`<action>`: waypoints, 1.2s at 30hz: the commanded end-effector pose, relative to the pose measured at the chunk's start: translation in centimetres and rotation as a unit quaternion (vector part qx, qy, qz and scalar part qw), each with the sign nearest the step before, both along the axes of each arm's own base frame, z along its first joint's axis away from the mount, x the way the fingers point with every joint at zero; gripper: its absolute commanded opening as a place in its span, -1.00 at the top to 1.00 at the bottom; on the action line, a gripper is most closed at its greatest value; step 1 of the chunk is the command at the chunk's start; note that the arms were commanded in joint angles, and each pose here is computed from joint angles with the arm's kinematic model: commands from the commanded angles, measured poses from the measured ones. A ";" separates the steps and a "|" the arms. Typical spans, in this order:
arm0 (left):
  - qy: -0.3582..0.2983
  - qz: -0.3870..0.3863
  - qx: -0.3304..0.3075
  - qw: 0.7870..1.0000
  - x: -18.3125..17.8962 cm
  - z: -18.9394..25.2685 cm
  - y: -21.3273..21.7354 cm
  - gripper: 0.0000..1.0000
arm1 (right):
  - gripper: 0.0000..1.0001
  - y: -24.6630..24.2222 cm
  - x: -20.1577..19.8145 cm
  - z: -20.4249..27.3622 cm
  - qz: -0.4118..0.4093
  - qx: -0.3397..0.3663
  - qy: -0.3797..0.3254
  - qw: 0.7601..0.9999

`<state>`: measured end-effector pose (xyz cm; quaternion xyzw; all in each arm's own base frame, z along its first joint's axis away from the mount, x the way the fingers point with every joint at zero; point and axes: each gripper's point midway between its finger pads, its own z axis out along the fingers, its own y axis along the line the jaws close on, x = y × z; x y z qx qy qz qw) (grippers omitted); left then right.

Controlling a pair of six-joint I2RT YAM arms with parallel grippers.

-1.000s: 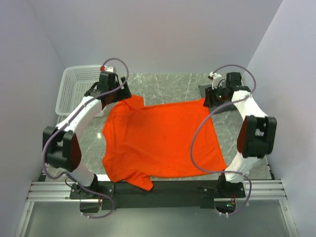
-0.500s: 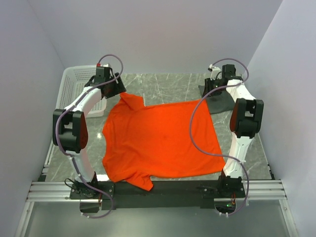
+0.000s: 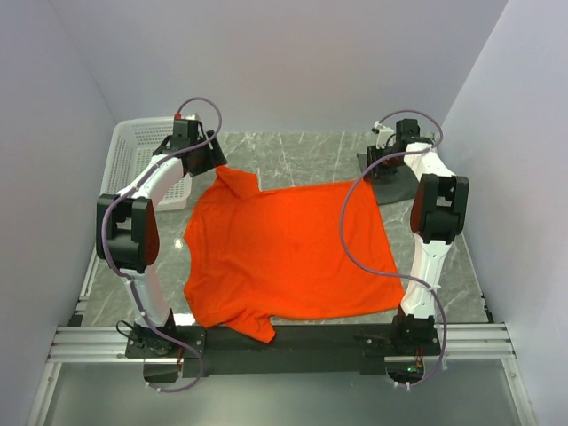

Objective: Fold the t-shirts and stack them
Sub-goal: Flatten the tshirt out

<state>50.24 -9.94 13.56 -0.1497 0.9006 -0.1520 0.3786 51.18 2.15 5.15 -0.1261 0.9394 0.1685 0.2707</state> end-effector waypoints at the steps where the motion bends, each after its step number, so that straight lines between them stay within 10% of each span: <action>1: -0.025 -0.006 -0.007 1.000 1.1 1.6 -0.5 -0.48 | 0.17 -0.3 1.1 0.7 -0.007 0.001 -0.006 1.000; 13: -0.012 -0.013 -0.018 1.000 0.8 0.7 -0.9 -0.45 | 0.27 0.1 1.2 -0.2 -0.003 -0.005 0.013 1.000; 24: 0.006 0.017 -0.012 1.000 1.1 -0.1 -0.2 -0.38 | 1.00 0.4 1.6 2.2 0.005 0.013 -0.029 0.999; 36: 0.035 0.012 0.027 0.999 4.7 -3.4 -0.2 -0.18 | 1.00 1.1 0.4 3.8 0.020 0.060 -0.044 0.997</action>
